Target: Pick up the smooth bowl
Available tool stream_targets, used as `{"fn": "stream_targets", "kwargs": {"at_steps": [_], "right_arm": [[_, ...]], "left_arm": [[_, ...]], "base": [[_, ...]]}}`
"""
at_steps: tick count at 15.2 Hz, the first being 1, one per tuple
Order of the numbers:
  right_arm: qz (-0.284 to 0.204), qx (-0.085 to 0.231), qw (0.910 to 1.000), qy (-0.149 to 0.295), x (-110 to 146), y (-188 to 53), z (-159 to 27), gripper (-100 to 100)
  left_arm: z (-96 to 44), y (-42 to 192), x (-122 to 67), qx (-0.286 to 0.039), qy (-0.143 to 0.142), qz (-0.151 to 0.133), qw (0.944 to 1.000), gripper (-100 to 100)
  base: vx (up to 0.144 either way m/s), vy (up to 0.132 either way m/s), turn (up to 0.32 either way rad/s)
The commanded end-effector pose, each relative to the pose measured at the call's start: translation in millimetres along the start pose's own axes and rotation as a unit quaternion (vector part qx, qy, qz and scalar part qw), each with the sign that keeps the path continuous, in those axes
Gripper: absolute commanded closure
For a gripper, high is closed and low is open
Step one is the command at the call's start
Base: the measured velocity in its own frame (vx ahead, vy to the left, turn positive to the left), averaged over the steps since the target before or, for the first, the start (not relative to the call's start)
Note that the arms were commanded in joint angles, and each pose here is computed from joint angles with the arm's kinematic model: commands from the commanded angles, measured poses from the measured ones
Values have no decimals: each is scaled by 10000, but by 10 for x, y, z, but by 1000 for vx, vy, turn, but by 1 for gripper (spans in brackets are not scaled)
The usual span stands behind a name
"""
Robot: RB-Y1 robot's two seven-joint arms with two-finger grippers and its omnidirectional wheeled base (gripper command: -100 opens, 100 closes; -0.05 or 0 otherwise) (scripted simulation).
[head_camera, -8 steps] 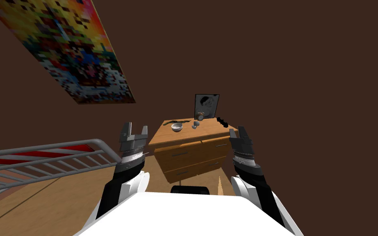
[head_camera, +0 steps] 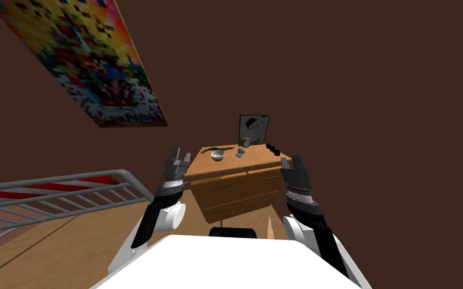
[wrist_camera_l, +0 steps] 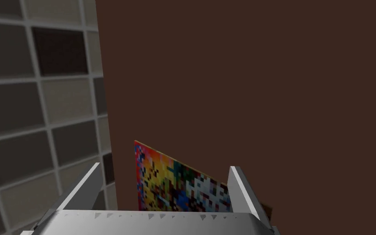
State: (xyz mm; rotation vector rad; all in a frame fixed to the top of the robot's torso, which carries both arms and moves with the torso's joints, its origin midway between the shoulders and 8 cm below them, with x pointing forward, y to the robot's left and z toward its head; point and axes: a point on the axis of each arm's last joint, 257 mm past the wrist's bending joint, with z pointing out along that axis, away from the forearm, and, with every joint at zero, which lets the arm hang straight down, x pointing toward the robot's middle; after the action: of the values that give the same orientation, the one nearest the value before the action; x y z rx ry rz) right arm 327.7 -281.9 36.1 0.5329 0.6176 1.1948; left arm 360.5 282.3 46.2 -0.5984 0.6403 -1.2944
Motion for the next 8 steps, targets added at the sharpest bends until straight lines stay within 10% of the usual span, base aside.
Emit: {"fn": "stream_targets", "kwargs": {"at_steps": [1,8], "right_arm": [[0,0,10000,0,0,0,0,0],[0,0,10000,0,0,0,0,0]], "left_arm": [[62,136,64,-178,109,6,9998,-100],[275,667,235,-760,429,41,9962,-100]], "base": [[-14,20,10],[-13,20,14]]}}
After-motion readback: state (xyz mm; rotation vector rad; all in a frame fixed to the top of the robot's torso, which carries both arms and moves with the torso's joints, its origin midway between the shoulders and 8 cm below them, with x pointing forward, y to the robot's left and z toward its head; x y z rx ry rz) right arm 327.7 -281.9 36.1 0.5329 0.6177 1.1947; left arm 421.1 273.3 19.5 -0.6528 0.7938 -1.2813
